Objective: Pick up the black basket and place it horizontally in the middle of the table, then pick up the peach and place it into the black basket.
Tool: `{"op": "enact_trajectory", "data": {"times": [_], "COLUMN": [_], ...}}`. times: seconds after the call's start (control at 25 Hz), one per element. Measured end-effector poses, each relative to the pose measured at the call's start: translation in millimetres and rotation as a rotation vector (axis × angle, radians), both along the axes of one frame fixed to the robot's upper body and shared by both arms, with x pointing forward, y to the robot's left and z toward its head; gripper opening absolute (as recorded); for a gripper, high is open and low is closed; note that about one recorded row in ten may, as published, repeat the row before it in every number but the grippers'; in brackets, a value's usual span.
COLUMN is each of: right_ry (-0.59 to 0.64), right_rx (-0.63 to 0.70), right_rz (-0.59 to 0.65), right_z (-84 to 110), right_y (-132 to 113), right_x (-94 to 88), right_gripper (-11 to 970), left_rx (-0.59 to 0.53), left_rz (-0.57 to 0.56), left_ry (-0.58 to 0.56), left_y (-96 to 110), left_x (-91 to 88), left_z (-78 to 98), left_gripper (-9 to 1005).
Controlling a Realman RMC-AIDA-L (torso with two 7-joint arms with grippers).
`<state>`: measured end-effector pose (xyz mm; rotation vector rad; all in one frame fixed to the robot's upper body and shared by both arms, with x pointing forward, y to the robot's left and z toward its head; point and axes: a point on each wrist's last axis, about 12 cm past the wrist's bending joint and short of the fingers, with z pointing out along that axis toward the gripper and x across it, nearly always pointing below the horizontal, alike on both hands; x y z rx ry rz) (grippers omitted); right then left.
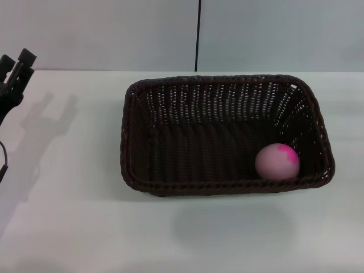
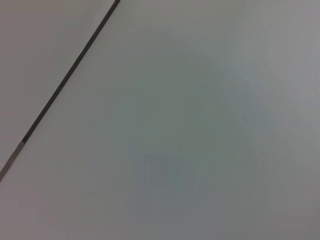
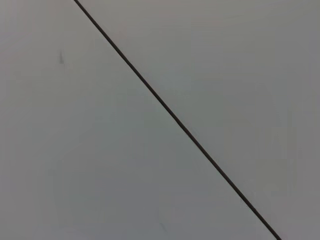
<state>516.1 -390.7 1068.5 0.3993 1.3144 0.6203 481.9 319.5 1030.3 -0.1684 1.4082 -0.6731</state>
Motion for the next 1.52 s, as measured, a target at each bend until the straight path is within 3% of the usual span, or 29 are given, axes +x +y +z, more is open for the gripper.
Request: {"op": "enact_trajectory", "data": {"times": [0.32, 0.44, 0.64, 0.88, 1.08, 1.52], "right_ry": [0.004, 0.004, 0.000, -0.009, 0.001, 0.020], "right_rx": [0.006, 0.007, 0.014, 0.019, 0.022, 0.025], "right_rz": [0.003, 0.003, -0.003, 0.000, -0.003, -0.016], "right_z": [0.0, 0.1, 0.2, 2.2, 2.3, 1.0], "right_y": [2, 3, 3, 5, 7, 7], "right_x": [3.3, 4.0, 4.4, 8.1, 12.9, 15.9], "right_gripper": [421, 421, 421, 421, 421, 421], "left_rx": [-0.001, -0.002, -0.011, -0.018, -0.026, -0.028], "left_rz": [0.014, 0.016, 0.011, 0.009, 0.014, 0.018], "left_ry": [0.003, 0.004, 0.006, 0.002, 0.011, 0.002], "left_y": [4, 5, 4, 4, 4, 4], "left_x": [-8.1, -10.5, -11.1, -12.4, -14.1, -11.6], "left_z": [-2.5, -3.3, -3.3, -3.2, -4.9, -3.1], "left_gripper": [639, 415, 184, 66, 246, 472]}}
